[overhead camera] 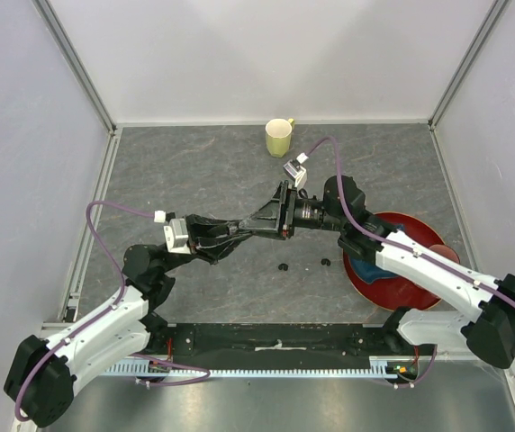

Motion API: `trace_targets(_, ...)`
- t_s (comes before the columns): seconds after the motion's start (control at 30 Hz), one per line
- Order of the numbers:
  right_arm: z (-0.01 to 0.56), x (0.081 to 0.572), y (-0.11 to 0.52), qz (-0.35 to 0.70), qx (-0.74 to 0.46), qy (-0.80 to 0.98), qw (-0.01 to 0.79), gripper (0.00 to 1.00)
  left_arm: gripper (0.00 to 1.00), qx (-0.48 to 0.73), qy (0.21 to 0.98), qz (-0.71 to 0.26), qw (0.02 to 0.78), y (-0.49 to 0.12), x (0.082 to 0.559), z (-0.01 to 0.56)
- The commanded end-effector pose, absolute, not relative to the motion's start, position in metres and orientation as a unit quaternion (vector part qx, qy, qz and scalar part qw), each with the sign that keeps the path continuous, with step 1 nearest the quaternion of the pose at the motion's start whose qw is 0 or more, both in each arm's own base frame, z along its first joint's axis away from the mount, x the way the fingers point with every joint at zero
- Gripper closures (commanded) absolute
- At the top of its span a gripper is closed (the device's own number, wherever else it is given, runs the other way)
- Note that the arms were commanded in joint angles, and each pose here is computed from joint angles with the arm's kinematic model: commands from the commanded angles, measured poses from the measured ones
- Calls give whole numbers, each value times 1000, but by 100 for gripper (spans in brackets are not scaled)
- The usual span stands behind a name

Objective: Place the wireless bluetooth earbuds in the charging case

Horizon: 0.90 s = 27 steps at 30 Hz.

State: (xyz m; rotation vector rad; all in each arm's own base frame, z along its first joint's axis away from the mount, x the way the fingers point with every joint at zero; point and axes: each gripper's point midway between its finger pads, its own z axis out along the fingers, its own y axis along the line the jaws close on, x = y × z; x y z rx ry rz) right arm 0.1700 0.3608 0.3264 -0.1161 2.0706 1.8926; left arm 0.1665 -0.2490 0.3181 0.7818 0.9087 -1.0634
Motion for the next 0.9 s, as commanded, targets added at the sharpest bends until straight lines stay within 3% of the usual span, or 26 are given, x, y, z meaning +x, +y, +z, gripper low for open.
trace_targets(0.0,338,159,363,690,-51,709,140,39,98,351,378,-452,727,-246,170,337)
trace_targets(0.13,336,159,364,695,-41,707,128,53,98,354,379,-452,726,-246,170,336)
trace_targets(0.33,342,157,366,721,-27,684,108,83,98,353,384,-456,721,-248,171,335)
trace_targets(0.43,348,156,366,735,-34,669,108,92,88,350,386,-459,720,-248,171,335)
trace_targets(0.53,353,156,365,743,-30,659,111,94,79,342,390,-462,720,-247,172,335)
trace_targets(0.87,354,156,366,759,-22,644,96,97,66,324,390,-472,721,-246,174,336)
